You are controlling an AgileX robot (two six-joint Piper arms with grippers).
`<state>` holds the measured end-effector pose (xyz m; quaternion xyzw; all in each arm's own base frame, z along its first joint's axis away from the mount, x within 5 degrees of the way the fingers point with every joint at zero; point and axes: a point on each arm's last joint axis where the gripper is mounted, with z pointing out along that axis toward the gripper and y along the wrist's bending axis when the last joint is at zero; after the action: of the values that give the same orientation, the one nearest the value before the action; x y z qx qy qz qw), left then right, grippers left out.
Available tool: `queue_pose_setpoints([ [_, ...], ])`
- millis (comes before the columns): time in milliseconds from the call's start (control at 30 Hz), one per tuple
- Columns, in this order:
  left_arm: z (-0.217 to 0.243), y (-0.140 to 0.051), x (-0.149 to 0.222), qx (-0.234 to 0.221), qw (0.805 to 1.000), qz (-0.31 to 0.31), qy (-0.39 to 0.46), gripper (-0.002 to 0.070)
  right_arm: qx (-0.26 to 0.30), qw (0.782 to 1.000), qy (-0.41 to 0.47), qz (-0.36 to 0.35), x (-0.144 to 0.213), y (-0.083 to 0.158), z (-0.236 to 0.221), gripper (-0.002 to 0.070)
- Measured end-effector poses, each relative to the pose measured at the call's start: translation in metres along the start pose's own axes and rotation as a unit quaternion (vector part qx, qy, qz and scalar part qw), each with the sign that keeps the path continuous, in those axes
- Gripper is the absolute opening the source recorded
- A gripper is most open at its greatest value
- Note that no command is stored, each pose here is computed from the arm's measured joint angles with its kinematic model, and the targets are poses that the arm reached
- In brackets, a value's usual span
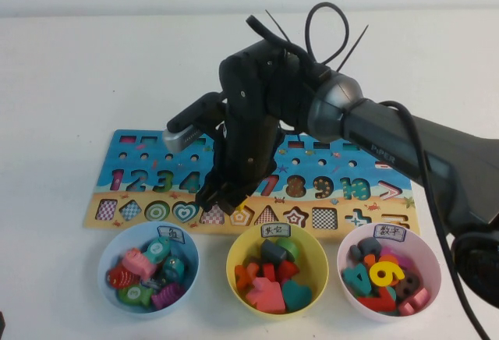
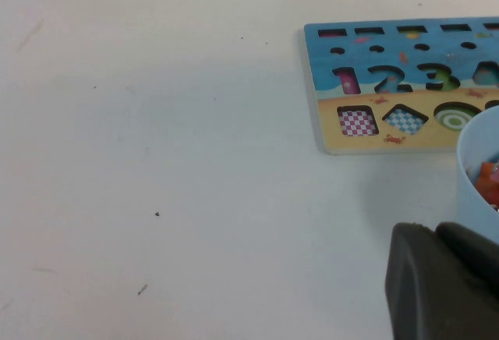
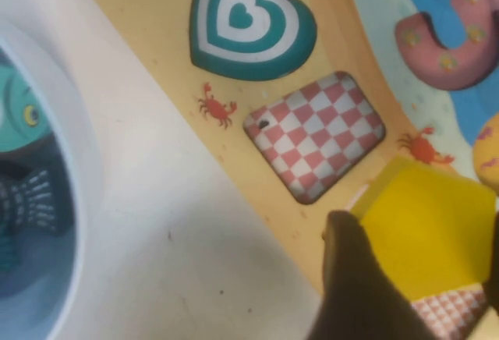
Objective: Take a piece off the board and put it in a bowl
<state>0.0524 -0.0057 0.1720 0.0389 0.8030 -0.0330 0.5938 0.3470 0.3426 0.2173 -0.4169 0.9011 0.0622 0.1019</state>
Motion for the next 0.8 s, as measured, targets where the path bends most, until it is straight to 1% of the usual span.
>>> queue_pose_setpoints([
  [167,0.000,0.000,0.000,0.000,1.000,0.000,0.000,-0.0003,0.002,0.999,-0.035,-0.002,0.001,0.002,-0.037,0.0302],
  [267,0.000,0.000,0.000,0.000,1.000,0.000,0.000,-0.0003,0.003,0.999,-0.044,-0.004,0.011,0.006,-0.060,0.0302],
  [333,0.000,0.000,0.000,0.000,1.000,0.000,0.000,-0.0003,0.001,0.999,-0.035,-0.007,0.024,0.011,-0.069,0.0302],
  [467,0.000,0.000,0.000,0.000,1.000,0.000,0.000,-0.0003,-0.005,1.000,0.012,-0.013,0.068,0.022,-0.076,0.0302],
  [567,0.000,0.000,0.000,0.000,1.000,0.000,0.000,-0.0003,-0.008,0.999,0.039,-0.012,0.094,0.024,-0.078,0.0303],
  [633,0.000,0.000,0.000,0.000,1.000,0.000,0.000,-0.0003,-0.009,0.999,0.048,-0.011,0.105,0.024,-0.074,0.0307],
  [733,0.000,0.000,0.000,0.000,1.000,0.000,0.000,-0.0003,-0.018,0.999,0.047,-0.004,0.111,0.026,-0.061,0.0348],
  [800,0.000,0.000,0.000,0.000,1.000,0.000,0.000,-0.0003,-0.032,0.999,0.044,0.000,0.112,0.028,-0.055,0.0408],
])
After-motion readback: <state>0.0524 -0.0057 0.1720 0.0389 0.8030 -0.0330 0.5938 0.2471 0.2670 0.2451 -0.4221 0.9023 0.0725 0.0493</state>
